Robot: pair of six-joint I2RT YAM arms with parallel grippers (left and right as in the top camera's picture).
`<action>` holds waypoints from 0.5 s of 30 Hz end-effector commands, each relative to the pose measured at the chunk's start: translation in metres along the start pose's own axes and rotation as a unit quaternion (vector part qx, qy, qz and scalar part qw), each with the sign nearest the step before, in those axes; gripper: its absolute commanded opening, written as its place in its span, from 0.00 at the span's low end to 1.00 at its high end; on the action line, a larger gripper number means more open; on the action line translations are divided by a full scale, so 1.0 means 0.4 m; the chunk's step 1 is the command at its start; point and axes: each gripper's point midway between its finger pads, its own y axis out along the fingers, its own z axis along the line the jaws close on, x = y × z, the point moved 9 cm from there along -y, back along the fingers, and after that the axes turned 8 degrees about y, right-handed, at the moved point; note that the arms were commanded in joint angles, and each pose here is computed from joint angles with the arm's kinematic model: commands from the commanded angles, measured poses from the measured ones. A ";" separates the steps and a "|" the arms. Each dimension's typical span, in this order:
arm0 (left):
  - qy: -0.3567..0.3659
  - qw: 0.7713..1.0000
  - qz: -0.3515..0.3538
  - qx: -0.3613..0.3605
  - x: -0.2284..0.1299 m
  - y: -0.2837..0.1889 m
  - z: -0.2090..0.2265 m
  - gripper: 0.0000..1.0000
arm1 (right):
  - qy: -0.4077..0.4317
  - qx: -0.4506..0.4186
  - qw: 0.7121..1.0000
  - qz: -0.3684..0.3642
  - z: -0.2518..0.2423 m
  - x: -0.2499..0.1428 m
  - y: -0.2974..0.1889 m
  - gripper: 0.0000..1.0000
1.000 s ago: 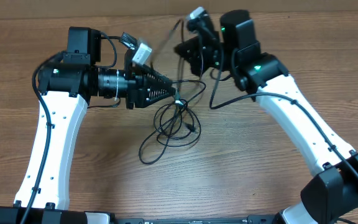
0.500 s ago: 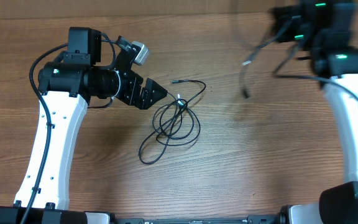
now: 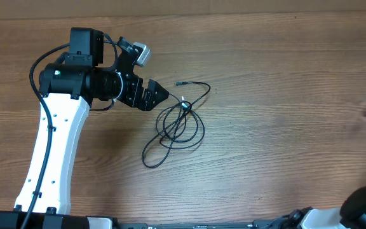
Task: Untangle cables
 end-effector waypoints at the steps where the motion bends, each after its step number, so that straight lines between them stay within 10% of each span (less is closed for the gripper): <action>1: 0.009 1.000 -0.013 0.008 0.011 -0.022 -0.015 1.00 | -0.015 -0.077 0.997 0.016 -0.129 0.005 0.036 0.04; 12: -0.030 0.999 -0.015 0.008 0.013 -0.022 -0.014 1.00 | 0.055 -0.169 0.972 0.157 -0.351 -0.156 0.189 0.07; 15: -0.030 0.999 -0.016 0.008 0.013 -0.022 -0.014 0.99 | 0.059 -0.174 0.970 0.160 -0.361 -0.162 0.195 0.50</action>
